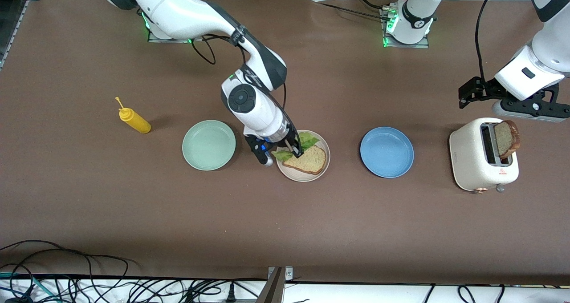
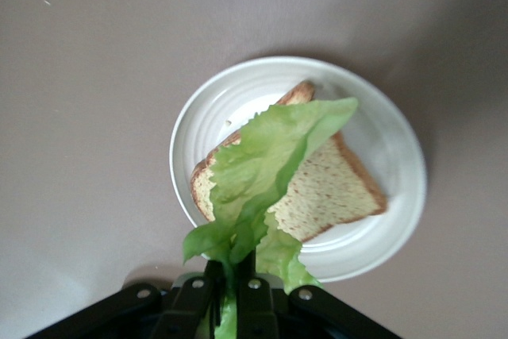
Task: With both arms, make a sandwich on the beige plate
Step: 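Carry the lettuce leaf with the right gripper over the beige plate, then lower the lettuce onto the bread and open the right gripper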
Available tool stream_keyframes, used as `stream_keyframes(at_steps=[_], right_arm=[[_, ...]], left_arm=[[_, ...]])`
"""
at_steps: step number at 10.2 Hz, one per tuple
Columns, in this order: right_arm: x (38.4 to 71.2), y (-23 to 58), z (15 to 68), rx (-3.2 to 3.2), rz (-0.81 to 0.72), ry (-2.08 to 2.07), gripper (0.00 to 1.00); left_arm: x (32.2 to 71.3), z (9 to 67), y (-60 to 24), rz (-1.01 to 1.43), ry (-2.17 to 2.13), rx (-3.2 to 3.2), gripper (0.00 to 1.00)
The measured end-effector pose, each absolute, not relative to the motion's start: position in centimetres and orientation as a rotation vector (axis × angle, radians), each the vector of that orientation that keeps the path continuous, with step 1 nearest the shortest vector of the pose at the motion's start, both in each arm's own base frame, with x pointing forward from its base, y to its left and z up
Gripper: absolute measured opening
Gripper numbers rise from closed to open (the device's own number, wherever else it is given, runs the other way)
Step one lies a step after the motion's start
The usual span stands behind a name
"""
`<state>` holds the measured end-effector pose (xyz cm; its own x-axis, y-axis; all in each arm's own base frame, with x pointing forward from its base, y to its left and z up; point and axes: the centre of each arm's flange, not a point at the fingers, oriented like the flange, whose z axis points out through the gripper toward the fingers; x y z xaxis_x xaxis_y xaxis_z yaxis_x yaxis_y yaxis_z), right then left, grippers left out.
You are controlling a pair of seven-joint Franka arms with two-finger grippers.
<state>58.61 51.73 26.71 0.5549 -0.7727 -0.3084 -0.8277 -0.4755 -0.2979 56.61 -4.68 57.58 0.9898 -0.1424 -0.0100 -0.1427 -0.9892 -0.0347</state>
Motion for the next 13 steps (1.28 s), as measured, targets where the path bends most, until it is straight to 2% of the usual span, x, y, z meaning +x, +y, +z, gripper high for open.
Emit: stream_keyframes(at_steps=[3, 8, 12, 13], right_arm=[[58.8, 52.2, 23.5, -2.362, 0.208, 1.325, 0.09], [59.6, 51.6, 22.7, -2.357, 0.196, 1.341, 0.11], [59.7, 51.6, 22.9, -2.352, 0.195, 1.342, 0.63], [59.8, 51.5, 22.9, -2.353, 0.197, 1.346, 0.81]], left_arm=[[56.6, 57.6, -4.7, 0.012, 0.222, -3.098, 1.00], [56.6, 57.6, -4.7, 0.012, 0.222, -3.098, 1.00], [56.6, 57.6, -4.7, 0.012, 0.222, -3.098, 1.00], [56.6, 57.6, -4.7, 0.012, 0.222, -3.098, 1.00]])
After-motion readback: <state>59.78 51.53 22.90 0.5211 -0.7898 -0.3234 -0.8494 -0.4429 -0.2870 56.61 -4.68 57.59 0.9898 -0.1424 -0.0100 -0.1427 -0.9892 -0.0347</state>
